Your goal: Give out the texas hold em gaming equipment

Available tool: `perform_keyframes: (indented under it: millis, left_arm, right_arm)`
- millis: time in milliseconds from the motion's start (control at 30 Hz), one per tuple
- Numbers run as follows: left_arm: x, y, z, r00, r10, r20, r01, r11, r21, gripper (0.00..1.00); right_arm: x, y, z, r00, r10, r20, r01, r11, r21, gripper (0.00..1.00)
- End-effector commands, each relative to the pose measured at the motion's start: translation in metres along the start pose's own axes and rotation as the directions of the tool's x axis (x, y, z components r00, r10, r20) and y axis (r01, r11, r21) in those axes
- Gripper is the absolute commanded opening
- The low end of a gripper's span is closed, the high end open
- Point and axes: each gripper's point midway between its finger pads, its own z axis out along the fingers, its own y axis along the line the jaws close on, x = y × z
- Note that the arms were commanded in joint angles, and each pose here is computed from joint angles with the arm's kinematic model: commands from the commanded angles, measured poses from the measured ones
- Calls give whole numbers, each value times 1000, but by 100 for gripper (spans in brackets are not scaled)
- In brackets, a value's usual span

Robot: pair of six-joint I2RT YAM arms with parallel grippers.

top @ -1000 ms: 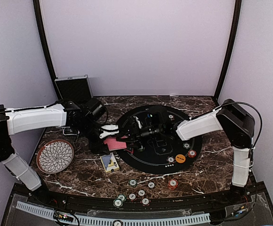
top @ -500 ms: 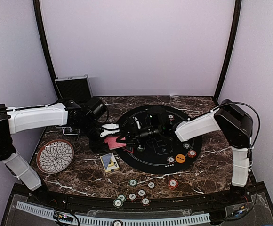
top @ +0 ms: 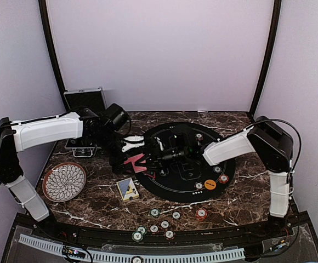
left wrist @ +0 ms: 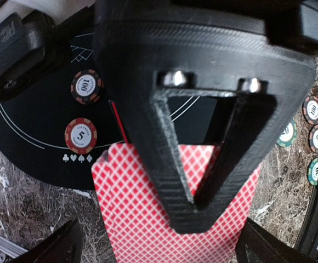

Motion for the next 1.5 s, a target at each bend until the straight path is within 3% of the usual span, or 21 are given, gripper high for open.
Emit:
perform_keyframes:
  millis: [0, 167, 433, 800, 1067, 1400, 1467]
  left_arm:
    - [-15, -9, -10, 997, 44, 64, -47, 997, 57, 99]
    - [-12, -14, 0, 997, 66, 48, -71, 992, 105, 99]
    - [-13, -1, 11, 996, 78, 37, -80, 995, 55, 99]
    - [-21, 4, 6, 996, 62, 65, -65, 997, 34, 73]
    - [-22, 3, 3, 997, 59, 51, -61, 997, 51, 51]
    - [-15, 4, 5, 998, 68, 5, -69, 997, 47, 44]
    - [-13, 5, 6, 997, 71, -5, -70, 996, 48, 43]
  right_arm:
    - [-1, 15, 2, 999, -41, 4, 41, 997, -62, 3]
    - [-1, 19, 1, 999, -33, 8, 33, 995, -92, 3]
    - [1, 23, 0, 1000, -25, 1, 25, 992, -120, 3]
    - [-1, 18, -1, 1000, -5, 9, 6, 990, -142, 7]
    - [-4, 14, 0, 1000, 3, 21, 0, 991, -135, 31]
    - [-7, 8, 3, 1000, 17, 23, -14, 992, -126, 31]
    - [-10, 5, 3, 999, 28, 33, -24, 992, -123, 25]
